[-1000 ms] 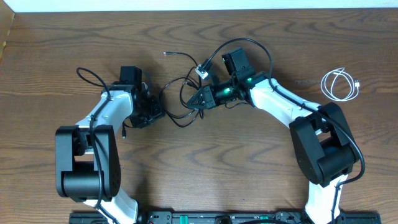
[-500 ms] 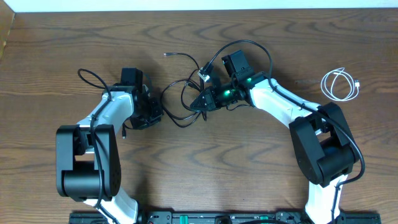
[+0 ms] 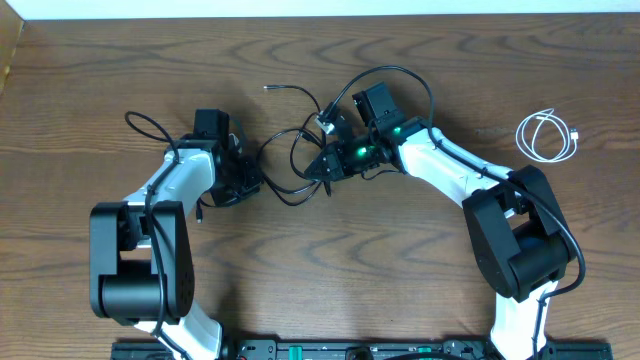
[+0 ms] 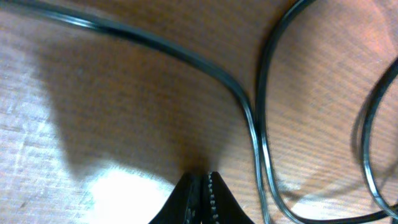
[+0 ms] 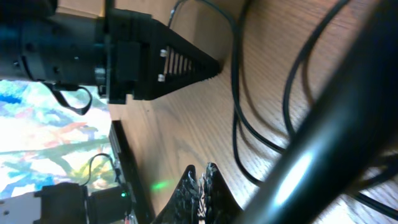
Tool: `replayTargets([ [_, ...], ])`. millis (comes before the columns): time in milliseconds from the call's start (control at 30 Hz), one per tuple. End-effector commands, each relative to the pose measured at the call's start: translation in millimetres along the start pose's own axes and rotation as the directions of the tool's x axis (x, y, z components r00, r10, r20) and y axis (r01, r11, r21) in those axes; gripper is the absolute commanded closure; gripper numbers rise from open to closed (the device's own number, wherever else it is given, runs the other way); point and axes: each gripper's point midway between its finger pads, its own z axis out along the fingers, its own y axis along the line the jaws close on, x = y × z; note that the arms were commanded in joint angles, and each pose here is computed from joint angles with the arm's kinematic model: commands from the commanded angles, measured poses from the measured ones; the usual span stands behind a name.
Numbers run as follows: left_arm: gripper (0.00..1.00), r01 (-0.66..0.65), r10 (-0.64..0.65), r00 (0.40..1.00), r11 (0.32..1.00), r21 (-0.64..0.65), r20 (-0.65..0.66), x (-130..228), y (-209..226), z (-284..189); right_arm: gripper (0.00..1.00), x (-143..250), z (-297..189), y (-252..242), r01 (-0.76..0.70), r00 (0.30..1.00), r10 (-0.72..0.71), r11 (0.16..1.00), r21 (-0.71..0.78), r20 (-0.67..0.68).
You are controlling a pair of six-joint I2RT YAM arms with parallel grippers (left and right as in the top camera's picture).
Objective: Untangle cables
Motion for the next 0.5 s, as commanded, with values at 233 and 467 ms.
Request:
replayTargets([
  [233,0.92,0.012,-0.013,0.999,0.999,-0.041,-0.034,21.9,21.3,22.0,0.99,1.2,3.0,-1.1,0.015,1.0,-0.015,1.0,0.024,-0.005],
  [467,0.57,0.012,-0.013,0.999,0.999,-0.042,-0.035,22.4,21.5,22.2,0.99,-1.4,2.6,7.1,0.058,0.998,-0.058,0.998,-0.021,0.0],
])
